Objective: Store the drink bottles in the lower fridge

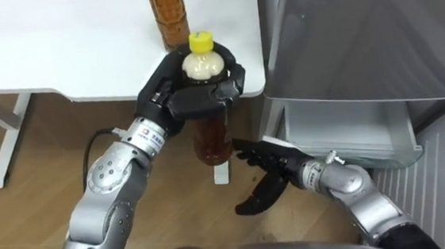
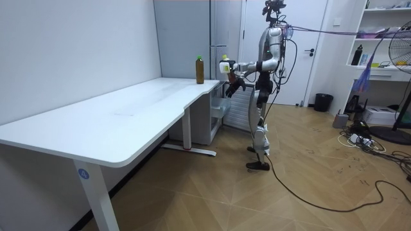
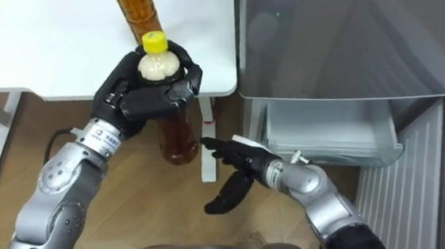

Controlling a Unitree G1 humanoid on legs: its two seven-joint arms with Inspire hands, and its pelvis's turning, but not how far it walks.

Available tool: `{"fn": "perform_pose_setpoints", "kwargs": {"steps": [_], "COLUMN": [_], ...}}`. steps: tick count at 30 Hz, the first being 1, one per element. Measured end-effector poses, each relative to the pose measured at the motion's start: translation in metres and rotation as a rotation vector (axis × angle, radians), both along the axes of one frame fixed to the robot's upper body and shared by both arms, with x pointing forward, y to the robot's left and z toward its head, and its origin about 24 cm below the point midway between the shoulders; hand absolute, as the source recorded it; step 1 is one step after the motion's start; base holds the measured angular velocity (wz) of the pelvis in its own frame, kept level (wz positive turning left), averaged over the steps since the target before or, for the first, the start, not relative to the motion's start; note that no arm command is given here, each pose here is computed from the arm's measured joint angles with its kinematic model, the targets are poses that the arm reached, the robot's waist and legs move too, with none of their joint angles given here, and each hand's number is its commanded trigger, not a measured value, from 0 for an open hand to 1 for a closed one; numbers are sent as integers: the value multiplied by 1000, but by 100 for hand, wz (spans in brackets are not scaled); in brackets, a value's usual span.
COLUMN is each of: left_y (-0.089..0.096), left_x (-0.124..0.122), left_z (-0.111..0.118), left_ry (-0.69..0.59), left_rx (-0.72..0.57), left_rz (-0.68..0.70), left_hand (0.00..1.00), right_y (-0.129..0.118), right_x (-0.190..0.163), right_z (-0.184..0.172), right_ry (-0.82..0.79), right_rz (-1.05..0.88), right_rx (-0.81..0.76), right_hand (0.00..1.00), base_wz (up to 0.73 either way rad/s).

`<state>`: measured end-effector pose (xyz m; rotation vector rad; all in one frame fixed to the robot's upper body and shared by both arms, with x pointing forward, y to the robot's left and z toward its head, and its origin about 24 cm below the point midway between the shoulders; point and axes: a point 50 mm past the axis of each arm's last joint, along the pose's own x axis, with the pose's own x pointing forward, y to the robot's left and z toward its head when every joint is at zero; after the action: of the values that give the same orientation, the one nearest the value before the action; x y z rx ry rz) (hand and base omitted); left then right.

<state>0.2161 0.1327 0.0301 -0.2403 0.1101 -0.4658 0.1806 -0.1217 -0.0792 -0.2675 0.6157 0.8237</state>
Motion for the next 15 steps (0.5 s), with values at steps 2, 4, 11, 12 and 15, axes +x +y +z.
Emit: {"fn": "perform_pose_setpoints", "kwargs": {"steps": [2,4,11,12,15], "left_y": [0,-1,-11,-12,-15], "left_x": [0,-1,-5,-6,-7], "left_z": [0,-1,-10,-11,-15], "left_ry": [-1,1,37,40,56], "left_rx": [0,-2,-8,-7,-7], "left_rz": [-6,-21,-90,-94,-104], "left_hand": [100,100,100,100,100], "right_y": [3,7,13,12,12], "right_x": [-2,-4,-7,-7,-11], "right_z": [2,4,6,6,3], "right_ry": [25,52,118,127,169], "right_rz": [-2,5,25,26,-5], "right_rx": [73,144,254,256,288], "right_hand": [0,0,0,0,0], "base_wz": [5,0,0,0,0]}}
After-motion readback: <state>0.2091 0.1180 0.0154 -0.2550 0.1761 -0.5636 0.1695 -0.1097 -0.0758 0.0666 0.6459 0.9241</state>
